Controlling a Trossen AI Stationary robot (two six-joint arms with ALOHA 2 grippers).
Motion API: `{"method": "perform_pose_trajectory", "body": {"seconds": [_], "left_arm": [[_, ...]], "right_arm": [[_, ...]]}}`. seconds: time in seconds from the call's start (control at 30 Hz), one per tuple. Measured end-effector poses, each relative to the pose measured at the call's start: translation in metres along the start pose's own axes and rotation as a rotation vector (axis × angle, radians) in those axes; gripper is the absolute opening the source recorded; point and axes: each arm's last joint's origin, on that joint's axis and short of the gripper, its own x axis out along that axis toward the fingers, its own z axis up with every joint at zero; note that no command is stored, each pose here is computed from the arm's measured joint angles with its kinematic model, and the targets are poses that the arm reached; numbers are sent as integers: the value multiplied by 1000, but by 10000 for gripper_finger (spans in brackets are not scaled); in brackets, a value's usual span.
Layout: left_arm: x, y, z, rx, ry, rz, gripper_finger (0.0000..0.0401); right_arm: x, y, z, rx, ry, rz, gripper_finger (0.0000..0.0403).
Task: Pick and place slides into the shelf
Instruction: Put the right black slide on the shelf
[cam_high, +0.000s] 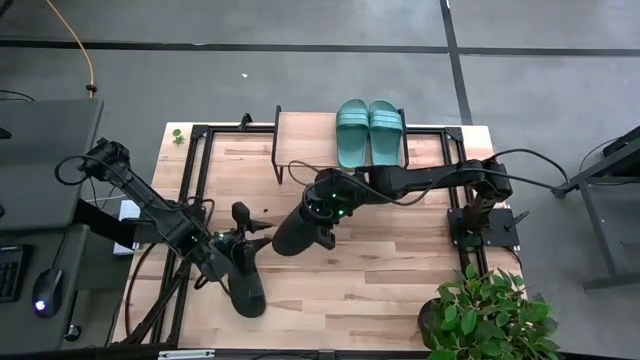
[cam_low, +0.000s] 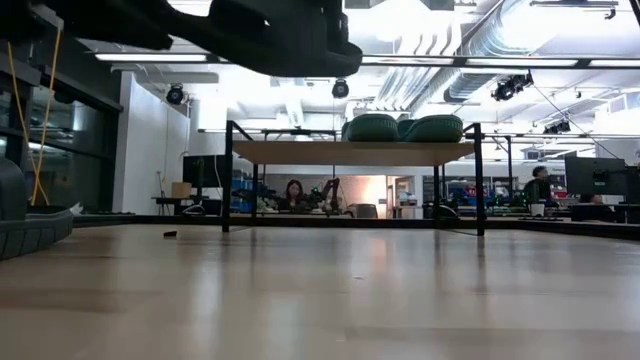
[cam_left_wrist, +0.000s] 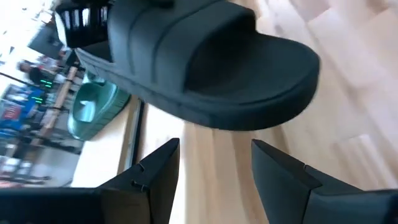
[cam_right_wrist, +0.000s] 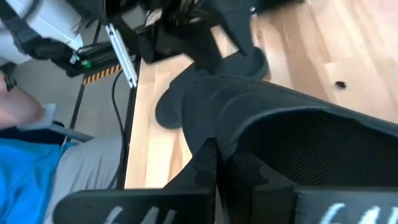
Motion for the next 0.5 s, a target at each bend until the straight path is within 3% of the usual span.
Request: {"method": "perform_pose_trajectory", "body": {"seconds": [0.5], "left_arm": [[4, -15, 1, 175, 63, 236, 184]], "right_arm": [[-17, -11, 8, 62, -13, 49, 2]]}}
